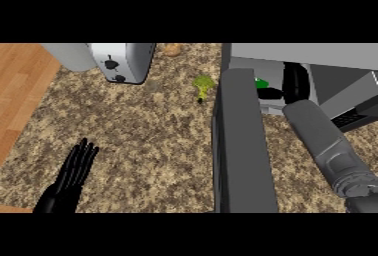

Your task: Pick up the milk, place it into the microwave and close the microwave

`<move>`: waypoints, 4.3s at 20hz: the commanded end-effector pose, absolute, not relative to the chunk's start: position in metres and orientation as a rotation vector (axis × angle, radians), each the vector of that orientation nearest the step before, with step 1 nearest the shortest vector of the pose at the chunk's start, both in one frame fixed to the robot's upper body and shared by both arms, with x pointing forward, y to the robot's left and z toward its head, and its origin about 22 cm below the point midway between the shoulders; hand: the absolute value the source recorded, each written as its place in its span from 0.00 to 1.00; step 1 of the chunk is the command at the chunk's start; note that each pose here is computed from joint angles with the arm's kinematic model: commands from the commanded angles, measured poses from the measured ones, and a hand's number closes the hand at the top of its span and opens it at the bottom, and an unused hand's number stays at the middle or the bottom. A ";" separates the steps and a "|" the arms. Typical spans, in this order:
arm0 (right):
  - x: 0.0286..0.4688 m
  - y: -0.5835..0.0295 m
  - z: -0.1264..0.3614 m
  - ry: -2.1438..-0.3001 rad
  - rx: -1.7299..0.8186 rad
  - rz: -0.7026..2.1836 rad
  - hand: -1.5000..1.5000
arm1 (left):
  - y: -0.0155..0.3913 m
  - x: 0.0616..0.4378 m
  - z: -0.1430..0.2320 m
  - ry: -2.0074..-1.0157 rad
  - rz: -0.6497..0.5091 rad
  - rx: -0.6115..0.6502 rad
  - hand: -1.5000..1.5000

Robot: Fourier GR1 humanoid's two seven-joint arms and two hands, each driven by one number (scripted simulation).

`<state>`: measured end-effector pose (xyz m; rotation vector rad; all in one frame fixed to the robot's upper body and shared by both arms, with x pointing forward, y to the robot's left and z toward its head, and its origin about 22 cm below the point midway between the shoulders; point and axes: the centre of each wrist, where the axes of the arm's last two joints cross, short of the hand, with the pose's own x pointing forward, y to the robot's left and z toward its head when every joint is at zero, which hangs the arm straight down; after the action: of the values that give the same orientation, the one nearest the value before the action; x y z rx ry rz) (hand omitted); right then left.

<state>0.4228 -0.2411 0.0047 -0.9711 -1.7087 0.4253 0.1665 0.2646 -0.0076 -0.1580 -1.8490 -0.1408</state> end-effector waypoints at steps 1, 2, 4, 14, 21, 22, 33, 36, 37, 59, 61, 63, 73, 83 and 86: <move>0.414 -0.246 -0.008 -1.757 -0.850 0.425 0.00 | 0.255 0.165 -0.010 -1.861 -0.117 -0.192 0.00; 0.417 -0.235 -0.006 -1.770 -0.837 0.408 0.00 | 0.246 0.172 -0.008 -1.871 -0.138 -0.186 0.00; 0.416 -0.239 -0.007 -1.788 -0.791 0.377 0.00 | 0.246 0.169 -0.008 -1.861 -0.143 -0.200 0.00; 0.389 -0.256 -0.043 -1.782 -0.636 0.214 0.00 | 0.237 0.158 -0.021 -1.842 -0.147 -0.226 0.00; 0.349 -0.278 -0.085 -1.794 -0.516 0.177 0.00 | 0.229 0.164 -0.006 -1.866 -0.179 -0.233 0.00; 0.352 -0.276 -0.083 -1.816 -0.508 0.142 0.00 | 0.240 0.176 -0.005 -1.879 -0.174 -0.226 0.00; 0.301 -0.282 -0.128 -1.796 -0.260 0.105 0.00 | 0.236 0.166 0.000 -1.865 -0.177 -0.229 0.00; 0.291 -0.271 -0.138 -1.829 -0.146 0.030 0.00 | 0.207 0.183 0.001 -1.856 -0.193 -0.247 0.00; 0.276 -0.274 -0.148 -1.810 -0.090 -0.019 0.00 | 0.214 0.179 -0.004 -1.840 -0.159 -0.290 0.00; 0.195 -0.329 -0.133 -1.916 0.038 -0.086 0.00 | 0.161 0.191 -0.048 -1.603 -0.808 -0.338 1.00; 0.183 -0.359 -0.117 -1.927 0.030 -0.052 0.00 | 0.144 0.197 -0.052 -1.579 -0.800 -0.396 1.00; 0.194 -0.347 -0.101 -1.959 0.049 -0.111 0.00 | 0.119 0.191 -0.057 -1.592 -0.817 -0.411 1.00; 0.155 -0.356 -0.046 -2.014 0.135 -0.068 0.00 | 0.052 0.211 -0.076 -1.623 -0.891 -0.432 1.00; 0.163 -0.342 -0.002 -2.019 0.245 0.060 0.00 | 0.016 0.230 -0.047 -1.622 -0.864 -0.349 1.00; 0.164 -0.347 0.008 -2.042 0.284 0.088 0.00 | 0.013 0.247 -0.036 -1.657 -0.819 -0.316 1.00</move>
<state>0.1616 -0.3507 -0.0050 0.2350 -2.0234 0.0473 0.2384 0.0247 -0.0482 -0.3238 -1.6277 -0.8558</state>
